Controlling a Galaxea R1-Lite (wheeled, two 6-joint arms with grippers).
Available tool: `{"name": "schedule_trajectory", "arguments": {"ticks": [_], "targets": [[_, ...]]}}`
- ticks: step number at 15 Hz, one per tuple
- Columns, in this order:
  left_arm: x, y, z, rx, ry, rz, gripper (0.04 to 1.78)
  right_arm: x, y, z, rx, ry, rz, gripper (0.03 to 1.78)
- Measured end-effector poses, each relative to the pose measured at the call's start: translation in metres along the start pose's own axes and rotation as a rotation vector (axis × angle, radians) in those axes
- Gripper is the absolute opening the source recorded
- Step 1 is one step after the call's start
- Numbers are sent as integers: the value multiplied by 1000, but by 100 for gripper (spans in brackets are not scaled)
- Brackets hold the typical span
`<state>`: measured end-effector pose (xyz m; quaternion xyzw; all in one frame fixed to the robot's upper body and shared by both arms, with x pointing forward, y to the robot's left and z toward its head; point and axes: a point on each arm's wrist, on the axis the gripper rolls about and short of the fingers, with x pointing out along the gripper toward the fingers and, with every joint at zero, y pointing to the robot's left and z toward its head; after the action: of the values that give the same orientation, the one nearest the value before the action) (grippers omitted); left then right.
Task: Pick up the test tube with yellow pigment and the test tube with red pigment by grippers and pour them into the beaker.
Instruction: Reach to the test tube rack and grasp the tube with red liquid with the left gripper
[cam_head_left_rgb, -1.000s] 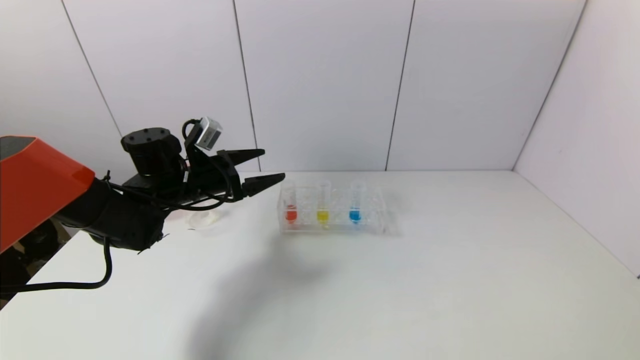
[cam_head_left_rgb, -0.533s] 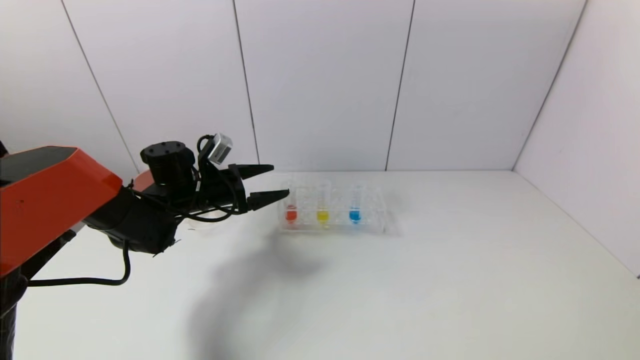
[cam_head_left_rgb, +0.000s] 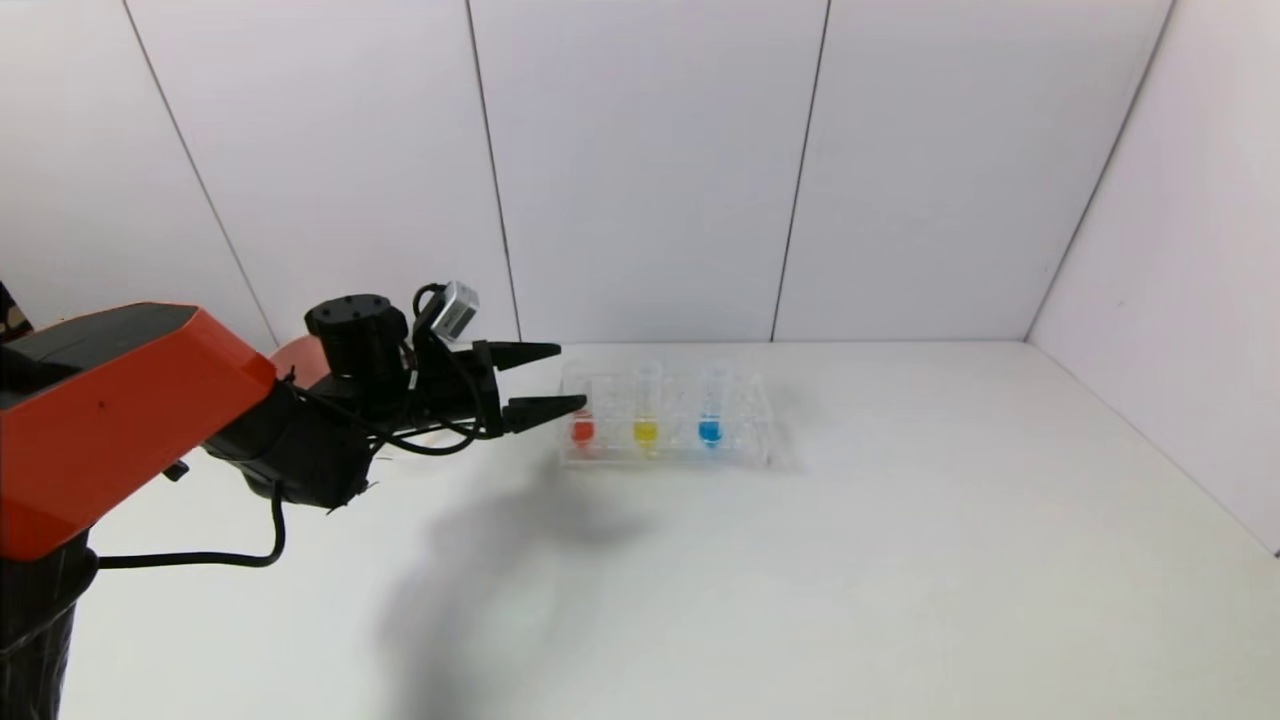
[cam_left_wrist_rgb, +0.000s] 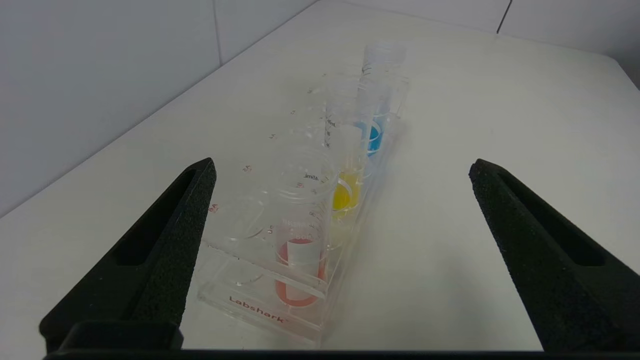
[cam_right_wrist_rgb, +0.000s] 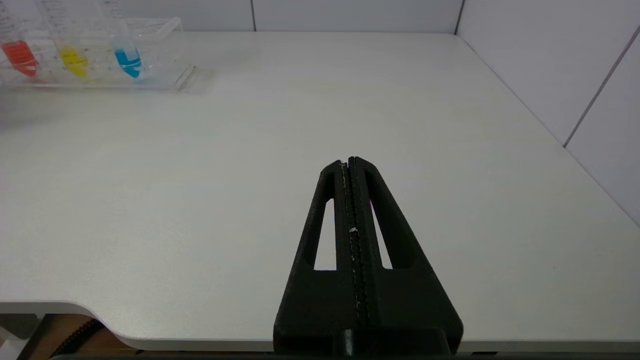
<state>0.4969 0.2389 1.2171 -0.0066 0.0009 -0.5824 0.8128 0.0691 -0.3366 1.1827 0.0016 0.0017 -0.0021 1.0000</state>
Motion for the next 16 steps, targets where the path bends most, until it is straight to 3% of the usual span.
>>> {"name": "schedule_trajectory", "arguments": {"ticks": [6,16], "targets": [[12,1,-7,32,-16,-69,177,0,0,0,0,0,0,11],[25,9,-27,11,-5,-88,177,0,0,0,0,0,0,11]]}}
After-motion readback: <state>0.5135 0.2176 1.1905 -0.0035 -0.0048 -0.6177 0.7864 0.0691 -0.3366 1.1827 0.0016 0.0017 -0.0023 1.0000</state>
